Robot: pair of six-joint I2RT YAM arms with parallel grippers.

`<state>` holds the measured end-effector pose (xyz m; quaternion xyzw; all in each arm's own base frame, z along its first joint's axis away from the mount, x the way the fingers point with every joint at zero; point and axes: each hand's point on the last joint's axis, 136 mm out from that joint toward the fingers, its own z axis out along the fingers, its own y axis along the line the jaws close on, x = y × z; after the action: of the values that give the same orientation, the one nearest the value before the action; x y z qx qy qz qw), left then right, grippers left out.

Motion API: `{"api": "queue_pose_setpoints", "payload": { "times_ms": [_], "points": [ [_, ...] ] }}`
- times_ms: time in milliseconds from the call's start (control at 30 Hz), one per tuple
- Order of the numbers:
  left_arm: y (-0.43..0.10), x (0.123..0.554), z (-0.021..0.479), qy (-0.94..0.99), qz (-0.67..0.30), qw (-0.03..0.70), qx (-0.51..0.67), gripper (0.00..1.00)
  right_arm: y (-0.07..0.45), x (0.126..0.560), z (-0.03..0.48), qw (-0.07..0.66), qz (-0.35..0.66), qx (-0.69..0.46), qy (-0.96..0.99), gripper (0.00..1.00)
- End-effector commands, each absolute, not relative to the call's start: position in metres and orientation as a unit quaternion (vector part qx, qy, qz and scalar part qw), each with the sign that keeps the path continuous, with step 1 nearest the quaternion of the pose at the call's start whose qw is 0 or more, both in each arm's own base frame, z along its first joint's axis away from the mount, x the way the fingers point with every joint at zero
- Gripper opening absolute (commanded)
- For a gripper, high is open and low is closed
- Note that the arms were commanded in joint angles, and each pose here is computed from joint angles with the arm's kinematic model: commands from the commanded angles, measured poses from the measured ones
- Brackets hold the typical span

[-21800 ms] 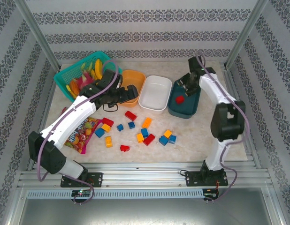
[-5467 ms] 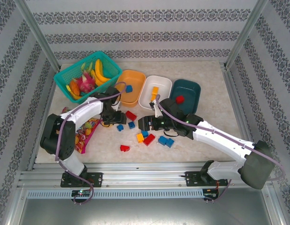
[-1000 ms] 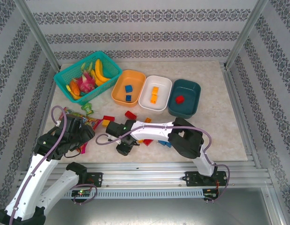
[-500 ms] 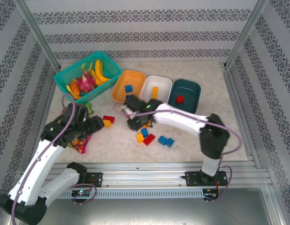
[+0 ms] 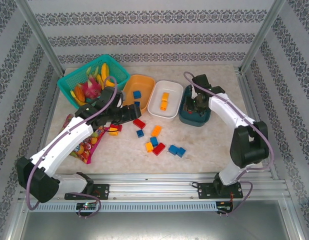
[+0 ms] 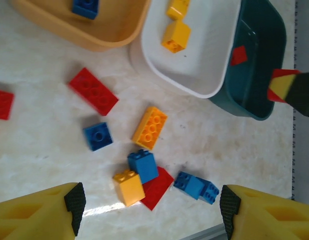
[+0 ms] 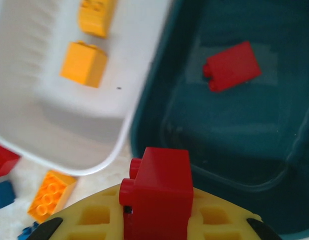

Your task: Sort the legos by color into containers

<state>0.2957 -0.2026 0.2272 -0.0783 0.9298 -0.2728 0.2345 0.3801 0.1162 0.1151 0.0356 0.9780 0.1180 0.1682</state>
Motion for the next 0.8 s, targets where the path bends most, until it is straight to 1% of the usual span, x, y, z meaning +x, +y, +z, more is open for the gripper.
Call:
{"api": "queue_pose_setpoints", "payload": {
  "times_ms": [0, 133, 400, 500, 567, 700, 767],
  "points": [
    [-0.222, 0.306, 0.250, 0.916, -0.301, 0.263, -0.049, 0.74, 0.120, 0.387, 0.092, 0.133, 0.140, 0.043, 0.980, 0.13],
    [-0.237, 0.309, 0.256, 0.912, -0.312, 0.264, -0.033, 0.74, 0.115, 0.399, 0.067, 0.110, 0.146, 0.058, 0.981, 0.13],
    [-0.273, 0.308, 0.282, 0.891, -0.361, 0.274, 0.009, 0.74, 0.114, 0.405, 0.041, 0.086, 0.142, 0.067, 0.984, 0.14],
    [-0.280, 0.308, 0.289, 0.886, -0.368, 0.281, 0.017, 0.74, 0.114, 0.406, 0.033, 0.080, 0.142, 0.072, 0.984, 0.17],
    [-0.282, 0.309, 0.291, 0.885, -0.369, 0.284, 0.020, 0.74, 0.115, 0.407, 0.031, 0.078, 0.144, 0.073, 0.984, 0.22],
    [-0.282, 0.309, 0.294, 0.884, -0.367, 0.287, 0.021, 0.74, 0.115, 0.409, 0.036, 0.083, 0.143, 0.072, 0.984, 0.41],
    [-0.279, 0.308, 0.296, 0.885, -0.363, 0.291, 0.018, 0.74, 0.115, 0.410, 0.047, 0.094, 0.141, 0.068, 0.983, 0.49]
  ]
}}
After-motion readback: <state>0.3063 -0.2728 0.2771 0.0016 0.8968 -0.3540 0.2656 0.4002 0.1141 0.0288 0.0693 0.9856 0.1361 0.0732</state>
